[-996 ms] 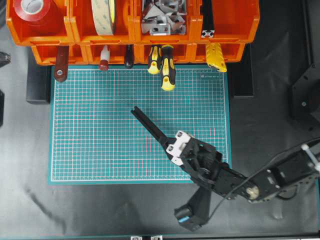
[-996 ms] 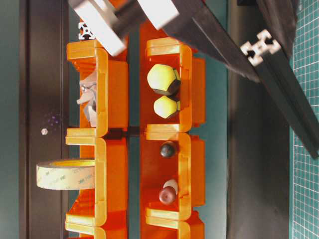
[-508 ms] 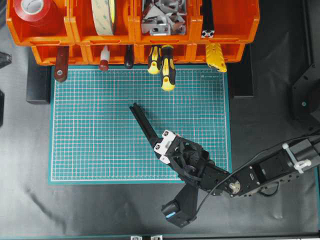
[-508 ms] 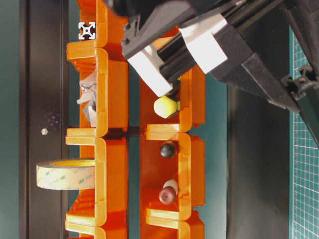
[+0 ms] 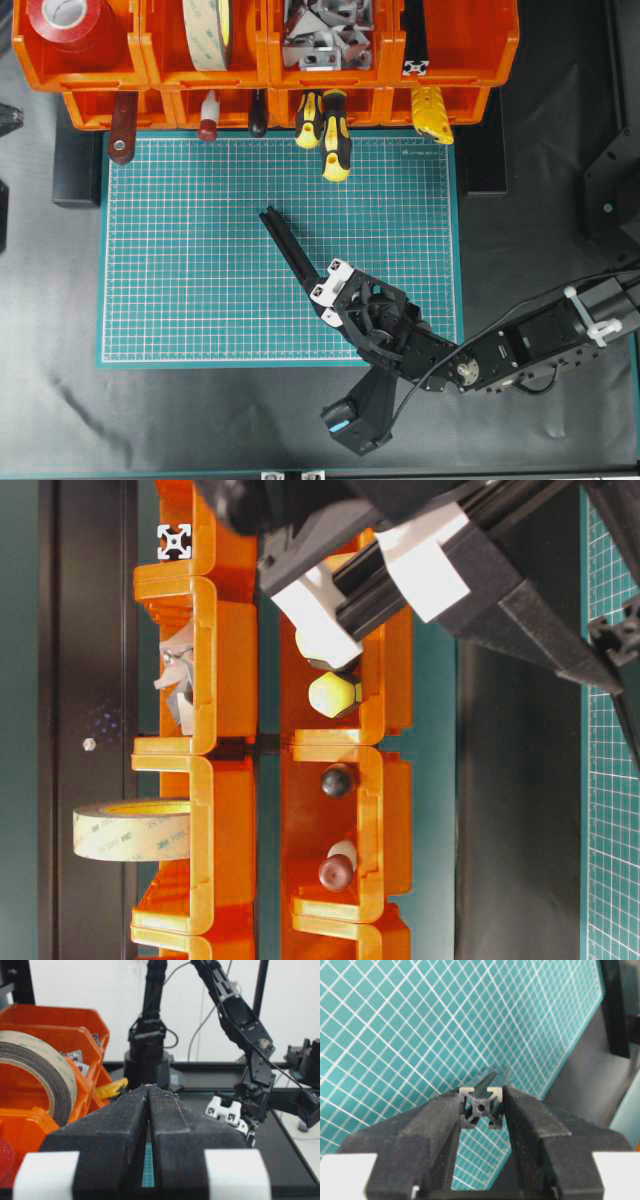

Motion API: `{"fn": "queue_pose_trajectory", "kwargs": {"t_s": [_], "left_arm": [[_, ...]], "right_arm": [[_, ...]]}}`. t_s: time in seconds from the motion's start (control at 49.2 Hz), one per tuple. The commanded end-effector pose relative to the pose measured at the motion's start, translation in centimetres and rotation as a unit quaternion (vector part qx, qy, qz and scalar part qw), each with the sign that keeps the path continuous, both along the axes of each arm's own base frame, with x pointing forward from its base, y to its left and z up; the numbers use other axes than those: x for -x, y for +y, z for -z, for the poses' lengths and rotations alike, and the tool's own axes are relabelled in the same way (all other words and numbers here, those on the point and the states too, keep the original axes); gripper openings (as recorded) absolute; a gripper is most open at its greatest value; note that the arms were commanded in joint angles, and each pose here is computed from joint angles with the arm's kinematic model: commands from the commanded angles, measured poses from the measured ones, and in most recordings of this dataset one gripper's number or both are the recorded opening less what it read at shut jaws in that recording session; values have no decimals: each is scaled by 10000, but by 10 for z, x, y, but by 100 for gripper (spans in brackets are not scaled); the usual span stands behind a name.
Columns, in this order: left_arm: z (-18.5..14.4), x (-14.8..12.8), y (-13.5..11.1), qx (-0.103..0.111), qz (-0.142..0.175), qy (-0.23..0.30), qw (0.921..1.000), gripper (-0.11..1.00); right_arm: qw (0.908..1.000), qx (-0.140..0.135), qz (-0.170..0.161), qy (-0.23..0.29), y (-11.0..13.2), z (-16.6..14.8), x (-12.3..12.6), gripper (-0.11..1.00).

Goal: Pick frame from container rack with right arm.
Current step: 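Lower the held extrusion onto the teal mat with the right gripper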

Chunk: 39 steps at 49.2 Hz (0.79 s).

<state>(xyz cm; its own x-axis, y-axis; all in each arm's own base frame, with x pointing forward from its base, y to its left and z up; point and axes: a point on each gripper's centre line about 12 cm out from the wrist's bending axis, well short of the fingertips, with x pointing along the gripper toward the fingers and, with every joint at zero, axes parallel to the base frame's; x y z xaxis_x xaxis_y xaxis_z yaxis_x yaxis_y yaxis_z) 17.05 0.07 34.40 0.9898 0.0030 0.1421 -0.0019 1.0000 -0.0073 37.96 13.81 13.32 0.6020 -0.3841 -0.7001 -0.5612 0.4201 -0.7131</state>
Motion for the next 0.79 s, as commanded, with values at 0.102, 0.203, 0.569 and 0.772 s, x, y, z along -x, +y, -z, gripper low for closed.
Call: {"fn": "queue_pose_trajectory", "kwargs": {"t_s": [0.102, 0.203, 0.569, 0.772], "left_arm": [[-6, -1, 0, -1, 10, -69, 10000, 0], [-7, -1, -1, -1, 18, -77, 10000, 0], [-9, 1, 0, 7, 9, -100, 9999, 0], [-7, 1, -1, 8, 21, -15, 10000, 0]], "right_arm": [[9993, -360, 1, -60, 2, -5, -3, 27], [9989, -464, 27, -31, 2, -2, -2, 44], [9971, -655, 371, 90, 1, 1, 3, 81], [9943, -883, 575, 186, 0, 4, 5, 81]]}}
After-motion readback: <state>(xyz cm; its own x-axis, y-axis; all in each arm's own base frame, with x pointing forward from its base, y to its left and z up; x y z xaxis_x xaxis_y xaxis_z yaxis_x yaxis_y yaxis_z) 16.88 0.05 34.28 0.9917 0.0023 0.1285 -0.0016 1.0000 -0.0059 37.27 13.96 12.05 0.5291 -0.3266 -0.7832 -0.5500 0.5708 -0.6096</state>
